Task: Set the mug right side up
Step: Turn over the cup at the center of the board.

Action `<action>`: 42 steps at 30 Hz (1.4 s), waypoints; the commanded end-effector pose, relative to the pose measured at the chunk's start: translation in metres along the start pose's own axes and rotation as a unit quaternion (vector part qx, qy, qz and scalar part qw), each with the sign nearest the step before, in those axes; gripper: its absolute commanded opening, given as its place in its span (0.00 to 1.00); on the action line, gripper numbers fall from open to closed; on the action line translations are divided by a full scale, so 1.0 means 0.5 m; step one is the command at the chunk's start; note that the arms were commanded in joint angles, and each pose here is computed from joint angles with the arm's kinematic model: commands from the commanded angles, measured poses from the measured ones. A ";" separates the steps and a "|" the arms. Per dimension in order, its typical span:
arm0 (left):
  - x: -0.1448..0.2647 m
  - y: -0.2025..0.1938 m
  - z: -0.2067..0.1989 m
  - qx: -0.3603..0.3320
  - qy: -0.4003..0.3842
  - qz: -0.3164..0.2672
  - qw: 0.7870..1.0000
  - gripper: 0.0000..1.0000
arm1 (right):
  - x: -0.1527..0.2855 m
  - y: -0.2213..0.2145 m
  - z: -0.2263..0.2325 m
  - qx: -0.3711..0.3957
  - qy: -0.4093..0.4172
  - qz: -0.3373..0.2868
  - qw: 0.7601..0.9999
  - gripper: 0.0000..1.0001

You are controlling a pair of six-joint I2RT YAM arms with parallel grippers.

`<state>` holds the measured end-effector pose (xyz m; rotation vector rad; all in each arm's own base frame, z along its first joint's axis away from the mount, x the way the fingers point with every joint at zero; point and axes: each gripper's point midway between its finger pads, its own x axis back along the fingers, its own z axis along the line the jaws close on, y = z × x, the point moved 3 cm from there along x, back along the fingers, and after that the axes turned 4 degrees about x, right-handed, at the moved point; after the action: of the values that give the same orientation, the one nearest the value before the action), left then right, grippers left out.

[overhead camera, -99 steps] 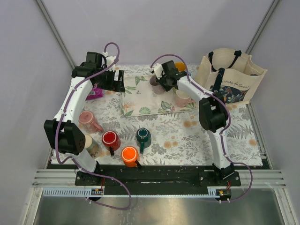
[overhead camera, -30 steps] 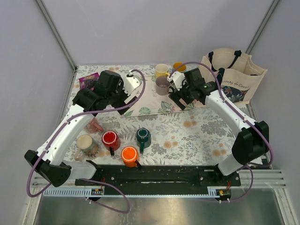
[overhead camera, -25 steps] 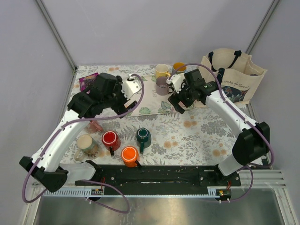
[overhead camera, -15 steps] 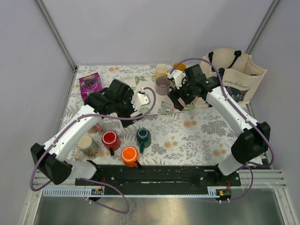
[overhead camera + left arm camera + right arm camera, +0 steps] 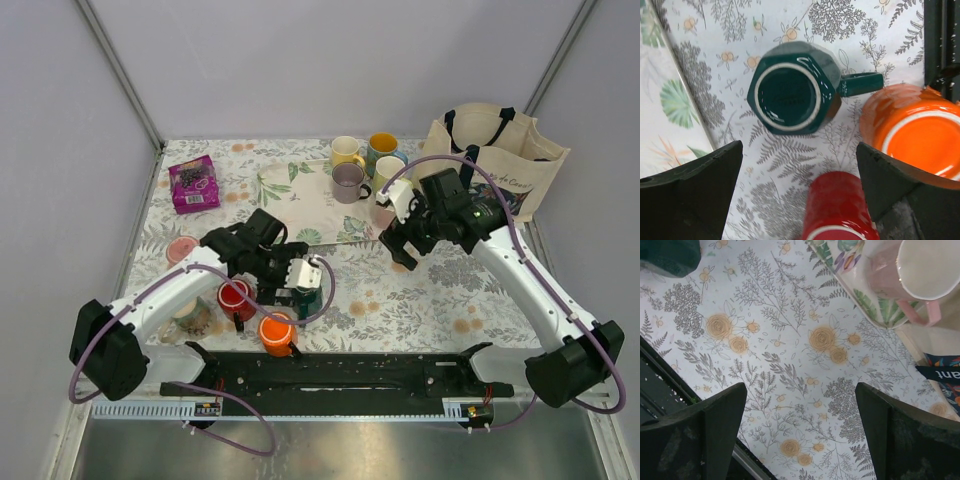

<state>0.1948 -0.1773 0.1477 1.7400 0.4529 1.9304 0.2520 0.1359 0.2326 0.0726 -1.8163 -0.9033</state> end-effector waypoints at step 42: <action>-0.076 0.200 0.169 0.396 0.095 -0.093 0.909 0.94 | -0.005 -0.007 0.096 0.037 0.080 -0.161 0.983 1.00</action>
<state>0.2528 -0.2841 0.1446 2.0151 1.4439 1.8864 0.2086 0.1479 0.1982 0.1787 -1.6048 -0.9802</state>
